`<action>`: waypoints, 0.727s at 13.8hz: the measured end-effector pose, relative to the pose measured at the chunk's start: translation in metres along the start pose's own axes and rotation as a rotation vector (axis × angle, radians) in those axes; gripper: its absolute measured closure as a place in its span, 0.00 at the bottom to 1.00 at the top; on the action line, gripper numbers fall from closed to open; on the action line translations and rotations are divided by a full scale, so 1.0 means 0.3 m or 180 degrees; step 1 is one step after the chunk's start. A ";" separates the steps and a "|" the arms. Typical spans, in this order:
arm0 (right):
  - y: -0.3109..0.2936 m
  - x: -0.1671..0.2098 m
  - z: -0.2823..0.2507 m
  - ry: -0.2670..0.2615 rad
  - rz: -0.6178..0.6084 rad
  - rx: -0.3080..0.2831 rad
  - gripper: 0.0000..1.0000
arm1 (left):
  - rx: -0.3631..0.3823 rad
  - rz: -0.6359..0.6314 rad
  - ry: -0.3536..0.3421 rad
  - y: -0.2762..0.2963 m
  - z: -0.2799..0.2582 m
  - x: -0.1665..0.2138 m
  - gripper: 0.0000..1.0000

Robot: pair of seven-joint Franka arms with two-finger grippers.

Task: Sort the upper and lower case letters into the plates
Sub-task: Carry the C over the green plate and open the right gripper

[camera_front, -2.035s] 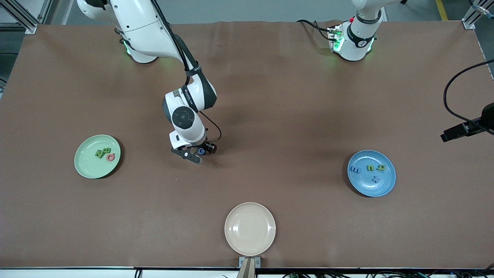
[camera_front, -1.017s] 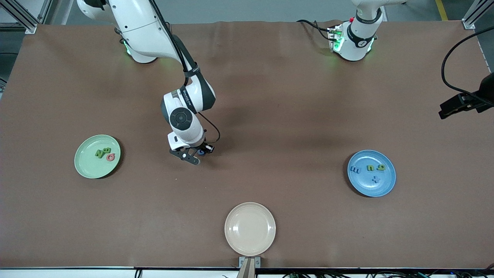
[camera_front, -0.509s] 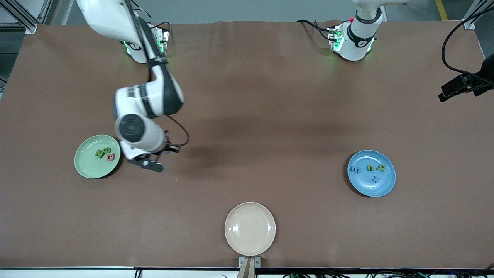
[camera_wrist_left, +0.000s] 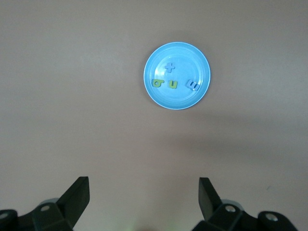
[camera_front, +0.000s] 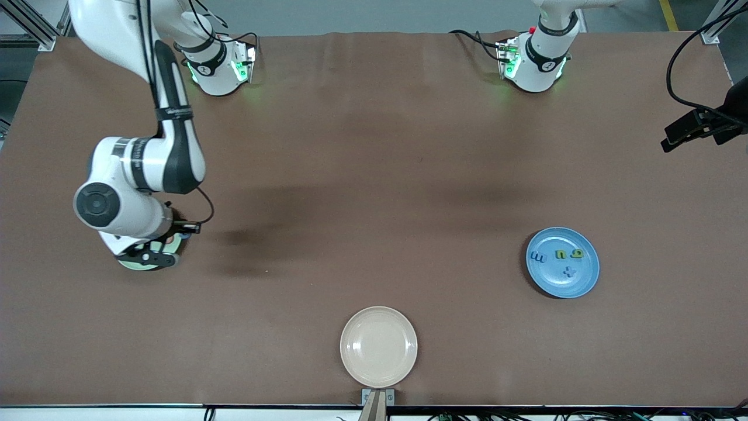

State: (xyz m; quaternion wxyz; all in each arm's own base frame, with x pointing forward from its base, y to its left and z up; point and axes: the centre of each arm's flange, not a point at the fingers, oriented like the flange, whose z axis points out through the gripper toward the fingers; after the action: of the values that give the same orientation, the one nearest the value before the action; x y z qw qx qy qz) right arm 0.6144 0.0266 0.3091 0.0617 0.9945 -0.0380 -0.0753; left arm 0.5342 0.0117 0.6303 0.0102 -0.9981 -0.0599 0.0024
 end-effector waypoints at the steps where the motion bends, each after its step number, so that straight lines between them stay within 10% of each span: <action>1: 0.075 0.002 0.039 0.0029 -0.0084 0.0003 0.67 | -0.0003 0.0006 0.0025 0.004 -0.001 0.003 0.00; 10: 0.359 -0.040 0.234 0.0272 -0.0435 -0.0078 0.67 | -0.0012 0.0175 0.0054 0.102 0.007 -0.004 0.00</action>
State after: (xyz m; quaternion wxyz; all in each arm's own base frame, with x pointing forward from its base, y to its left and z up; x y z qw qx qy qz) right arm 0.5845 -0.0872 0.2558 0.0701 0.9963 0.0336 -0.0372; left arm 0.5368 -0.0187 0.6274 0.0088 -0.9994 -0.0324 -0.0059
